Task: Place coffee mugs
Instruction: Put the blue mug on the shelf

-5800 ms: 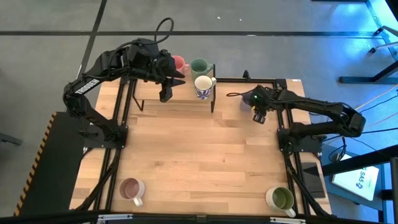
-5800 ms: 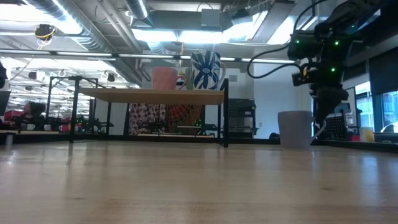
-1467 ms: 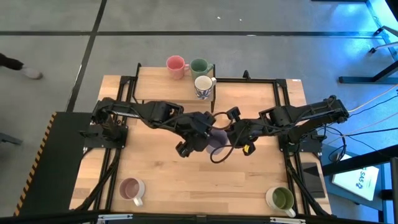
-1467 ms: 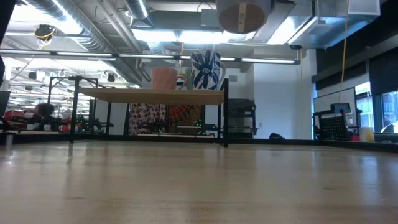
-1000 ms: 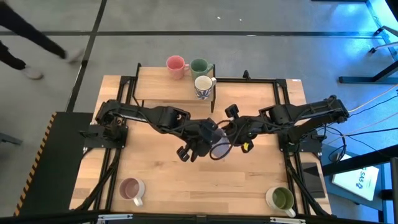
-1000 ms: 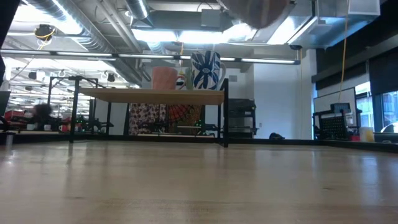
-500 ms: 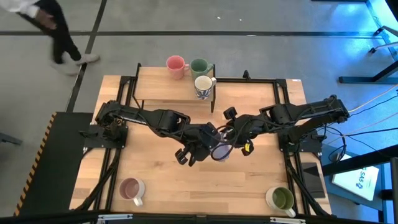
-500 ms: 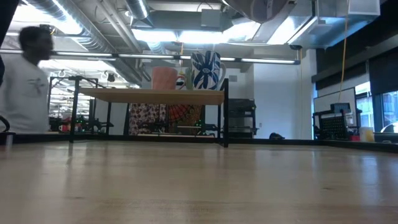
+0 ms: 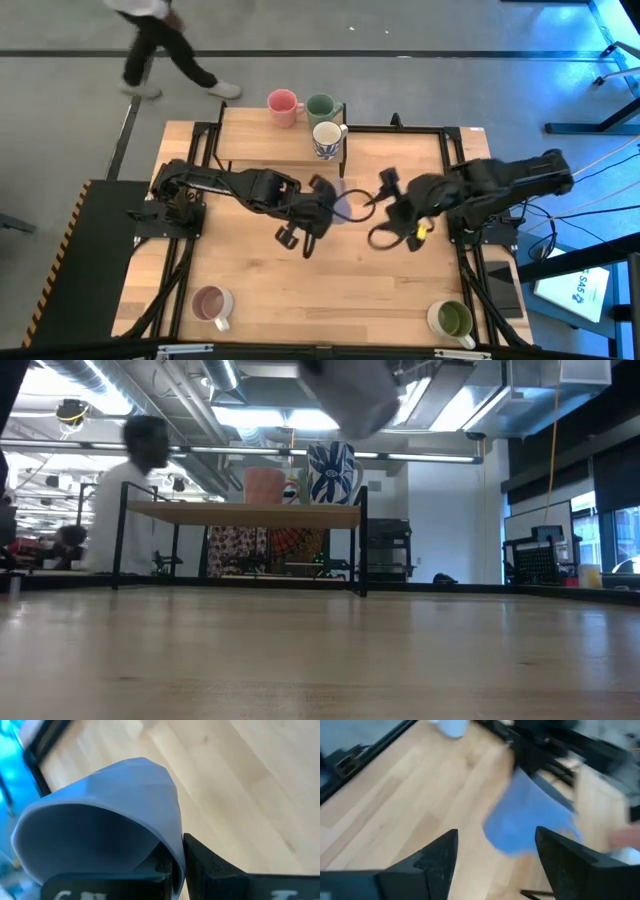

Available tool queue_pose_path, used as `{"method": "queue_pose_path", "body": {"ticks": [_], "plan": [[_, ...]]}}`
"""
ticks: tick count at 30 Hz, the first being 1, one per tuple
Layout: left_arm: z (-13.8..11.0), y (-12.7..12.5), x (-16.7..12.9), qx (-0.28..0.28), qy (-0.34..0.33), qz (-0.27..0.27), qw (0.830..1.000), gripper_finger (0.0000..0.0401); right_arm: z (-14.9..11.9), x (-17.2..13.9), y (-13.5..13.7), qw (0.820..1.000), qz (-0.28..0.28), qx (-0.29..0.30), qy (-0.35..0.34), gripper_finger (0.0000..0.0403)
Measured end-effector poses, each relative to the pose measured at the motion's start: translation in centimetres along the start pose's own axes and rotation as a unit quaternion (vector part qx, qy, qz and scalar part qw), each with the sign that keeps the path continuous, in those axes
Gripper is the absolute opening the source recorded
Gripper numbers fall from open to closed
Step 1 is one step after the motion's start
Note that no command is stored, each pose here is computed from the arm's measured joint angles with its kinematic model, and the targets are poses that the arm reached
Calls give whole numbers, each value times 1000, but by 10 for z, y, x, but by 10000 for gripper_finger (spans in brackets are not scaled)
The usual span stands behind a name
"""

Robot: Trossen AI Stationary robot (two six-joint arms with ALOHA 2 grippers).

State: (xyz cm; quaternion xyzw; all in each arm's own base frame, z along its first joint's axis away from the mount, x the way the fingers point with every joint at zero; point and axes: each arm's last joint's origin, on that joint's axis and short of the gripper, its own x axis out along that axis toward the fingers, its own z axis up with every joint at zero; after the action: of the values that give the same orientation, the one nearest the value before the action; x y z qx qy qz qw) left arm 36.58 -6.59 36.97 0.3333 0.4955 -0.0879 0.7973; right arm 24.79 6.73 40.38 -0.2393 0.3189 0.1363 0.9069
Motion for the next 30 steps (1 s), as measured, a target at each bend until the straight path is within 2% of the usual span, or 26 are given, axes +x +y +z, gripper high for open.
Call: {"method": "queue_pose_path", "body": {"ticks": [6,11,14,17,20,30], "plan": [[-33,7,-32,-120,52,-9,991,16,-6,-36,-3,999,-24,30,-34,224],[-73,21,-68,-180,97,33,978,16,-9,-49,-4,998,-31,33,-49,212],[-91,34,-82,-218,93,62,970,16,-9,-51,-4,998,-34,30,-49,209],[-111,49,-90,-280,101,94,950,16,-10,-51,-5,998,-42,24,-43,209],[-125,65,-84,-336,117,102,929,16,-10,-51,-5,998,-43,23,-40,209],[-139,94,-39,-396,163,53,902,16,-12,-50,-4,998,-47,23,-30,209]]}}
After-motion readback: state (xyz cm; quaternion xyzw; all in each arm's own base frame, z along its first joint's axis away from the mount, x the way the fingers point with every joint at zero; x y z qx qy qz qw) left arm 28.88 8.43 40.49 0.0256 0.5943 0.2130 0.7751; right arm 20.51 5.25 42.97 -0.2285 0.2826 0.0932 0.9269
